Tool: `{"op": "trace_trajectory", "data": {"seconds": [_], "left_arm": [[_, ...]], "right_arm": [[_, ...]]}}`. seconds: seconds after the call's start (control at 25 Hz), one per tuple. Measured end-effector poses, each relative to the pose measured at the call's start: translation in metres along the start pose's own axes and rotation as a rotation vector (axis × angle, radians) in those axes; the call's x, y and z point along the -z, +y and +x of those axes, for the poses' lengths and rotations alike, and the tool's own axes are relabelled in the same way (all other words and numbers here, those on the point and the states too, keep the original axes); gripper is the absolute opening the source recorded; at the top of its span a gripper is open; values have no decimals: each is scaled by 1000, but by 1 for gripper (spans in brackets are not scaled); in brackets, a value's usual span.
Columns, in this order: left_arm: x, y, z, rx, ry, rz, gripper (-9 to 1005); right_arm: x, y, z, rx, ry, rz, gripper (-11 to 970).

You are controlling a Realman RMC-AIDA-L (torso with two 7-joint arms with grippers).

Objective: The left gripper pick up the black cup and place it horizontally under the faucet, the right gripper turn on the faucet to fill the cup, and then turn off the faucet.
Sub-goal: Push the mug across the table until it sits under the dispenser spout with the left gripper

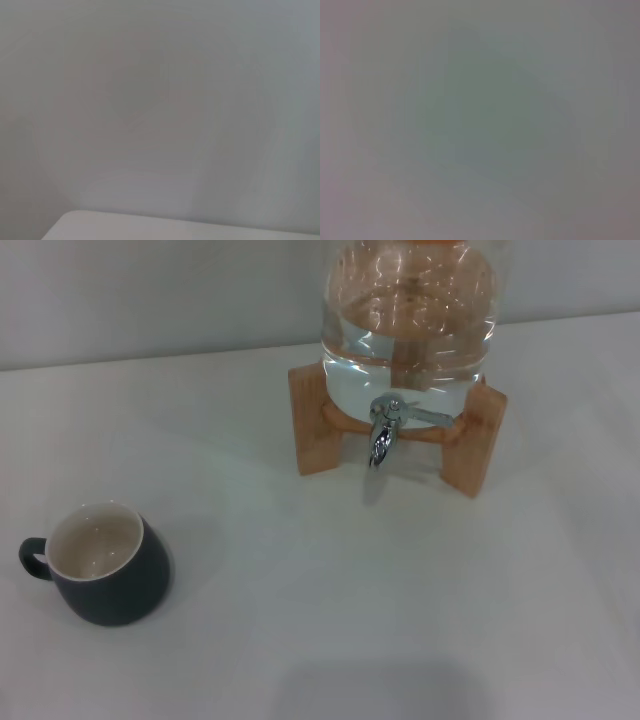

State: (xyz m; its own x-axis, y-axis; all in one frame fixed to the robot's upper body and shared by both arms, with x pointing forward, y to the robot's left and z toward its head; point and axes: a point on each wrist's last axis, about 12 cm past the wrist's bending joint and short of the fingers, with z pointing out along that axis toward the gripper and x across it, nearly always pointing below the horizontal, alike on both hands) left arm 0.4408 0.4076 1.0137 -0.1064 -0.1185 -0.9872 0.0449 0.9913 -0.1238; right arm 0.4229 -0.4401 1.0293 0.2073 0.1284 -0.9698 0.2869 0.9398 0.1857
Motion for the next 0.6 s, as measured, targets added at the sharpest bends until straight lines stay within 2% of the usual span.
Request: {"op": "trace_trajectory", "data": {"seconds": [0.6], "left_arm": [[-1, 1, -1, 4, -3, 2, 891]], "right_arm": [[0, 1, 0, 1, 2, -4, 856]]}}
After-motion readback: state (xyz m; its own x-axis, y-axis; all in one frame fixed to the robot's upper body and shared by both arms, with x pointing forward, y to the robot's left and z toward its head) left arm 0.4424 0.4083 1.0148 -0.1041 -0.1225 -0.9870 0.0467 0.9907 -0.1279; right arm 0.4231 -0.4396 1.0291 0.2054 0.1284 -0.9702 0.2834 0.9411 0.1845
